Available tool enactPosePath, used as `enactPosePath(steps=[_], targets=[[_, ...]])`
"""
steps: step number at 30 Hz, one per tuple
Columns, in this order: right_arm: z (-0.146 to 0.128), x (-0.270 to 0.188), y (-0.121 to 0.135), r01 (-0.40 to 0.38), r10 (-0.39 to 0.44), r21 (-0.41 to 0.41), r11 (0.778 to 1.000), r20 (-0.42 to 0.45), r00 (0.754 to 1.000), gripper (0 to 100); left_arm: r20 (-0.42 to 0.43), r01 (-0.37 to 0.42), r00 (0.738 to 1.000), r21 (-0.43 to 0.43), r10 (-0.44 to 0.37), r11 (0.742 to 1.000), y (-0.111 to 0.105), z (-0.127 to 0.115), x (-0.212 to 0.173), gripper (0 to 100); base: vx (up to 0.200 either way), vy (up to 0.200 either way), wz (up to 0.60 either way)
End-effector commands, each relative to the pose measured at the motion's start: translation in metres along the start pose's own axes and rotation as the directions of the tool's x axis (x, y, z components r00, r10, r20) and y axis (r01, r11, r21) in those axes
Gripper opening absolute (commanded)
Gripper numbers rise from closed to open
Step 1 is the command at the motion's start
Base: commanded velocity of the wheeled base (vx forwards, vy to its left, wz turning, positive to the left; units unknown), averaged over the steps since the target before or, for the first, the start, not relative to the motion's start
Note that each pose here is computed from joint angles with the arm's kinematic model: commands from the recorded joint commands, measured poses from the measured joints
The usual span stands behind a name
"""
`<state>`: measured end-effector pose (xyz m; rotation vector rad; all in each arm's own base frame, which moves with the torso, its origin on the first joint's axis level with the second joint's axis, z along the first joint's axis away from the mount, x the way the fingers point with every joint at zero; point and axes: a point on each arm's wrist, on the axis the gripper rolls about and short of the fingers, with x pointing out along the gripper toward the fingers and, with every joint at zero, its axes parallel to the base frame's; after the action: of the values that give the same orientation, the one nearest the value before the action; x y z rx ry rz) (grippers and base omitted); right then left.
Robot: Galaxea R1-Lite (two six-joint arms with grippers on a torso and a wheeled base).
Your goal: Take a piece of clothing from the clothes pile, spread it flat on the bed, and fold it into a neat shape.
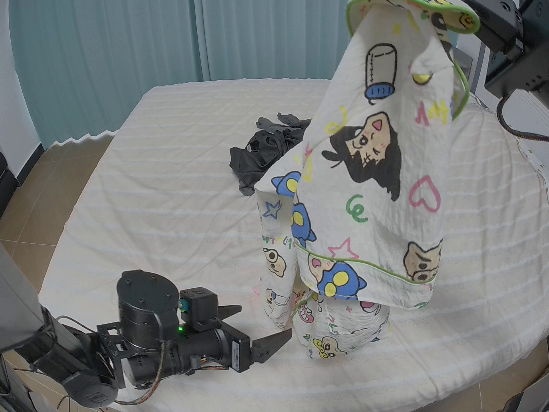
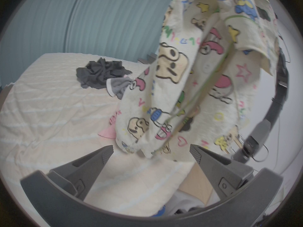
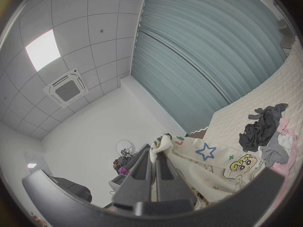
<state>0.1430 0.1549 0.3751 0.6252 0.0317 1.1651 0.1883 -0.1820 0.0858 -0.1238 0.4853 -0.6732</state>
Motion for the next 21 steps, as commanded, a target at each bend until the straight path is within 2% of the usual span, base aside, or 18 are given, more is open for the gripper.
enactPosePath(steps=[1,8,13,15,17,19,21], targets=[[-0.001,0.0,-0.001,0.002,-0.002,0.002,1.0,-0.004,1.0,0,0.046,-0.087,0.995,-0.019,0.088,0.996,-0.005,-0.006,0.028,100,0.0,0.0,0.0],[-0.001,0.0,-0.001,0.003,-0.003,0.002,1.0,-0.005,1.0,0,0.164,-0.079,0.982,-0.097,0.094,0.992,-0.014,0.01,0.033,100,0.0,0.0,0.0],[-0.002,0.002,-0.002,0.005,-0.005,0.004,1.0,-0.008,1.0,0,0.175,-0.064,0.981,-0.106,0.082,0.992,-0.023,0.008,0.038,100,0.0,0.0,0.0],[-0.002,0.003,-0.002,0.005,-0.005,0.004,1.0,-0.008,1.0,0,0.18,-0.079,0.979,-0.108,0.098,0.991,-0.024,0.008,0.042,100,0.0,0.0,0.0],[-0.003,0.003,-0.003,0.008,-0.008,0.005,1.0,-0.012,1.0,0,0.206,-0.135,0.966,-0.126,0.159,0.983,-0.024,0.008,0.057,100,0.0,0.0,0.0],[-0.004,0.003,-0.004,0.009,-0.008,0.005,1.0,-0.013,1.0,0,0.215,-0.149,0.961,-0.133,0.175,0.98,-0.023,0.008,0.062,100,0.0,0.0,0.0],[-0.003,0.003,-0.003,0.006,-0.006,0.004,1.0,-0.01,1.0,0,0.233,-0.193,0.946,-0.16,0.227,0.968,-0.019,0.002,0.076,100,0.0,0.0,0.0]])
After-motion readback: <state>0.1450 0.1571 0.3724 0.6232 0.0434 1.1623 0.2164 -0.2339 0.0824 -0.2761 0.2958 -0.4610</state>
